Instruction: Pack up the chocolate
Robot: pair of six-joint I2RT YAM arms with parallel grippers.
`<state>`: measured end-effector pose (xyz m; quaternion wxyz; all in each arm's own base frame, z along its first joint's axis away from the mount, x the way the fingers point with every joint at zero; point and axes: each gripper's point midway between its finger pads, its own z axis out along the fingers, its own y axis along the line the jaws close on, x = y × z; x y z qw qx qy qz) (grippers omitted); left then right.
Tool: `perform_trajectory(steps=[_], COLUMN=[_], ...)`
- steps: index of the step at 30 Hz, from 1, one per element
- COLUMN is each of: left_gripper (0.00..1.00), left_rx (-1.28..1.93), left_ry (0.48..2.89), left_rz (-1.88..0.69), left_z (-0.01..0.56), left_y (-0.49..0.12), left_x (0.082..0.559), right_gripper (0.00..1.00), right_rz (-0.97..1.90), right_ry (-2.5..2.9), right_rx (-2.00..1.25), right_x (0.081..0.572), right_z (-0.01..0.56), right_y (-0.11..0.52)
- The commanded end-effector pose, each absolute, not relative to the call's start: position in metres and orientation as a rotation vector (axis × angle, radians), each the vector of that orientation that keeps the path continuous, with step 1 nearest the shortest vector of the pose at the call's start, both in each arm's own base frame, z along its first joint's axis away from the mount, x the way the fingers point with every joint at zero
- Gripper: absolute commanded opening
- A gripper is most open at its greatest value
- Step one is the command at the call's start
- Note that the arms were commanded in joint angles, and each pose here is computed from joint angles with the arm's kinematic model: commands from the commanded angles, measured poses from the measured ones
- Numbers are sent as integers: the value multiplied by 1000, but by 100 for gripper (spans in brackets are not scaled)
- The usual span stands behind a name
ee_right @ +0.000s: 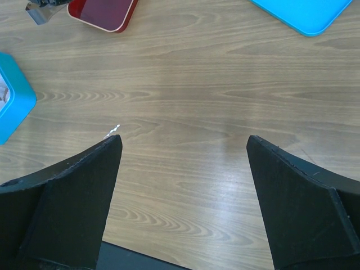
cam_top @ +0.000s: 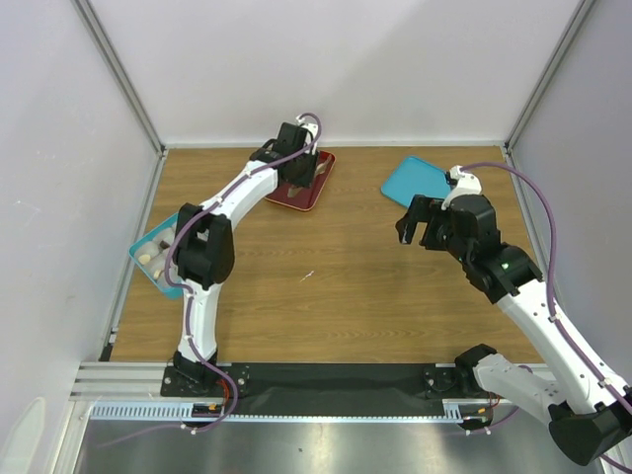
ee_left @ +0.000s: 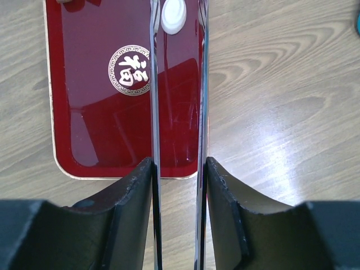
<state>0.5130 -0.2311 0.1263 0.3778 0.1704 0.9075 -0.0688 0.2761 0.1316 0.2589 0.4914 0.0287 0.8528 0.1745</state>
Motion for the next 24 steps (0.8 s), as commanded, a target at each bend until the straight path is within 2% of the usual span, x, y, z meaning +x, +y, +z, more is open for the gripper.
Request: perform_trajectory(steps=[1, 12, 16, 17, 24], left_gripper=[45, 43, 38, 35, 29], left_rx=[433, 439, 431, 425, 328], left_ry=[2266, 2315, 2320, 2321, 2310], left_rz=[-161, -140, -133, -129, -84], left_z=[136, 112, 114, 116, 158], left_y=[-233, -231, -229, -228, -208], left_x=[529, 527, 525, 525, 505], right_gripper=[99, 99, 99, 99, 99], right_rz=[426, 427, 428, 432, 480], right_ry=[2032, 2033, 2039, 2037, 2014], right_rx=[61, 76, 76, 77, 77], right_x=[280, 284, 285, 285, 282], right_z=[269, 266, 264, 264, 272], right_y=[130, 126, 126, 126, 131])
